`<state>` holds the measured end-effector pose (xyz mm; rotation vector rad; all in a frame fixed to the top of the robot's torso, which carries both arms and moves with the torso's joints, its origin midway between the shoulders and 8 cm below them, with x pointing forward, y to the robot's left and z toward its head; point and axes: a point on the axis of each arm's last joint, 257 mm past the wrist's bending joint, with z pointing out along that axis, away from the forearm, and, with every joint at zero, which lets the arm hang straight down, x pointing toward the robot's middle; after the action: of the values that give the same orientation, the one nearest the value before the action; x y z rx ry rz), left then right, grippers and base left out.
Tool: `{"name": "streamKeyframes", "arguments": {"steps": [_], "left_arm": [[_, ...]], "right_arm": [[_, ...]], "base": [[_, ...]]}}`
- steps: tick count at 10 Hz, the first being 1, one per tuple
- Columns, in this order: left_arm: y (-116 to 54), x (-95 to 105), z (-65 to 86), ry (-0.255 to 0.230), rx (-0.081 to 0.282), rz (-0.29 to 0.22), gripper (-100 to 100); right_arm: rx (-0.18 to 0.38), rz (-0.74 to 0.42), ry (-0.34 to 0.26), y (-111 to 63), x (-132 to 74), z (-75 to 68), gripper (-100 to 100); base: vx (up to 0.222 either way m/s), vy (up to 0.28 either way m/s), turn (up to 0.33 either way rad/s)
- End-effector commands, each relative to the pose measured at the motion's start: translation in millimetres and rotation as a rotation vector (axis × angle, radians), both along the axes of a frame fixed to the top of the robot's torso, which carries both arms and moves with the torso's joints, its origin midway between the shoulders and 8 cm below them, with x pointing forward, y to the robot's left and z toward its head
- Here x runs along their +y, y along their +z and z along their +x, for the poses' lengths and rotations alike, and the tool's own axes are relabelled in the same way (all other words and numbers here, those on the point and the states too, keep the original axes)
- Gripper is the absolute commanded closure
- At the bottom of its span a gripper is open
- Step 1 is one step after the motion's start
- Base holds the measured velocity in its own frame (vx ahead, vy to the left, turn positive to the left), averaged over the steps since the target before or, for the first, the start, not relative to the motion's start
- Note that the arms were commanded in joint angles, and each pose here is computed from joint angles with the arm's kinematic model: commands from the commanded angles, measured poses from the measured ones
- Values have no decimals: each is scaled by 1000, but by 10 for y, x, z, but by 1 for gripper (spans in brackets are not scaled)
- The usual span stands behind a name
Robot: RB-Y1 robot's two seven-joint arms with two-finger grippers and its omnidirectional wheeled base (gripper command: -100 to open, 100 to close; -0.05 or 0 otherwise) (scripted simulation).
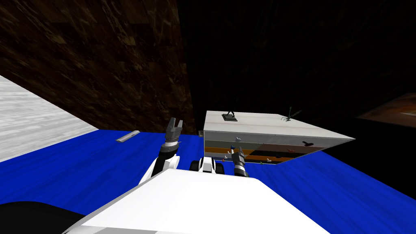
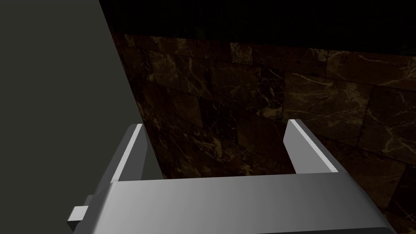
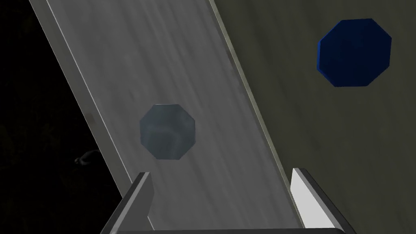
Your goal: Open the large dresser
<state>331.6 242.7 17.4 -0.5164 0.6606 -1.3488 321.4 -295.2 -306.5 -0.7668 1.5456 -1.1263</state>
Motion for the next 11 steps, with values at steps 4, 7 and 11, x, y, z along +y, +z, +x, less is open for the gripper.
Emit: {"name": "streamKeyframes", "arguments": {"steps": [4,7,11], "left_arm": [[0,0,0,0,0,0,0],[0,0,0,0,0,0,0],[0,0,0,0,0,0,0]], "right_arm": [[-63,-183,26,157,-36,-90,-100],[-97,-273,47,236,-35,-144,-100],[-104,-287,57,330,-26,-151,-100]], "base": [[70,-29,9],[64,-24,12],[14,9,-28]]}}
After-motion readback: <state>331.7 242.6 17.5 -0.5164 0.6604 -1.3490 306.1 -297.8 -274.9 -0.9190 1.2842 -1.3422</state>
